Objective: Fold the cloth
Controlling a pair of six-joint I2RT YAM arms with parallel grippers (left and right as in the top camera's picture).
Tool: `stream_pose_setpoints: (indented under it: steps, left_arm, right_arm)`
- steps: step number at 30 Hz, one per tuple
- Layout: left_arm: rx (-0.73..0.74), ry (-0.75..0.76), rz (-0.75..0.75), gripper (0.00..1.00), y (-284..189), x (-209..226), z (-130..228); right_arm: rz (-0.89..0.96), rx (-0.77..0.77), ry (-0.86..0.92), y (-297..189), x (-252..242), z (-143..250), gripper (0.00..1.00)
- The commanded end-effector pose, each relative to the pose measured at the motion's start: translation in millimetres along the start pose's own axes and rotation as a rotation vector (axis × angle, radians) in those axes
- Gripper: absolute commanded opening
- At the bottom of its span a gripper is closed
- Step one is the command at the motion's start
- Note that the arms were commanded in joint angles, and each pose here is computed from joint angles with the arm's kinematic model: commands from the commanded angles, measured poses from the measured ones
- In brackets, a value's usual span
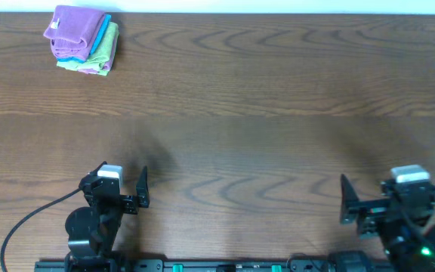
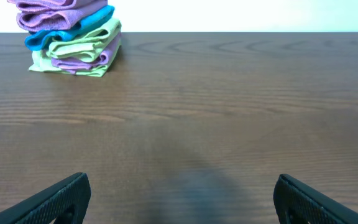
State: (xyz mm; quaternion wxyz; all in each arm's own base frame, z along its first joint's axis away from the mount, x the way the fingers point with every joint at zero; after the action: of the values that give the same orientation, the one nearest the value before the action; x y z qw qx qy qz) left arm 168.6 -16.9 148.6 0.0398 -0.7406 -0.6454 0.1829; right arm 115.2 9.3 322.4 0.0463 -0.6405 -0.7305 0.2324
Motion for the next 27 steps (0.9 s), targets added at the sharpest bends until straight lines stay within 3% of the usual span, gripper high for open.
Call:
stream_pose_setpoints:
  steps: [1,11,27]
  left_arm:
    - [0.019,0.002,0.012,0.95,3,0,8]
    - [0.019,0.001,0.012,0.95,3,0,8]
    - [0.019,0.001,0.012,0.95,3,0,8]
  right_arm:
    - [0.001,0.027,-0.01,17,6,28,0.99]
    - [-0.089,0.066,-0.008,79,38,113,0.99]
    - [-0.112,0.121,-0.007,111,54,171,0.99]
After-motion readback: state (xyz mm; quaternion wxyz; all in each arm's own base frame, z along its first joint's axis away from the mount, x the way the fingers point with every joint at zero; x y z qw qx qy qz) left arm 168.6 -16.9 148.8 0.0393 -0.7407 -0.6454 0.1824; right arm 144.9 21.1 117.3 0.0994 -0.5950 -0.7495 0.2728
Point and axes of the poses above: each gripper's point midway between its finger pads, its own y axis out along the fingers, its own x axis along the line the jaws close on, z = x × y, the point moved 6 cm from there along -y, back along the fingers, and after that the axes turned 10 degrees about -y, right-handed, at the moved point
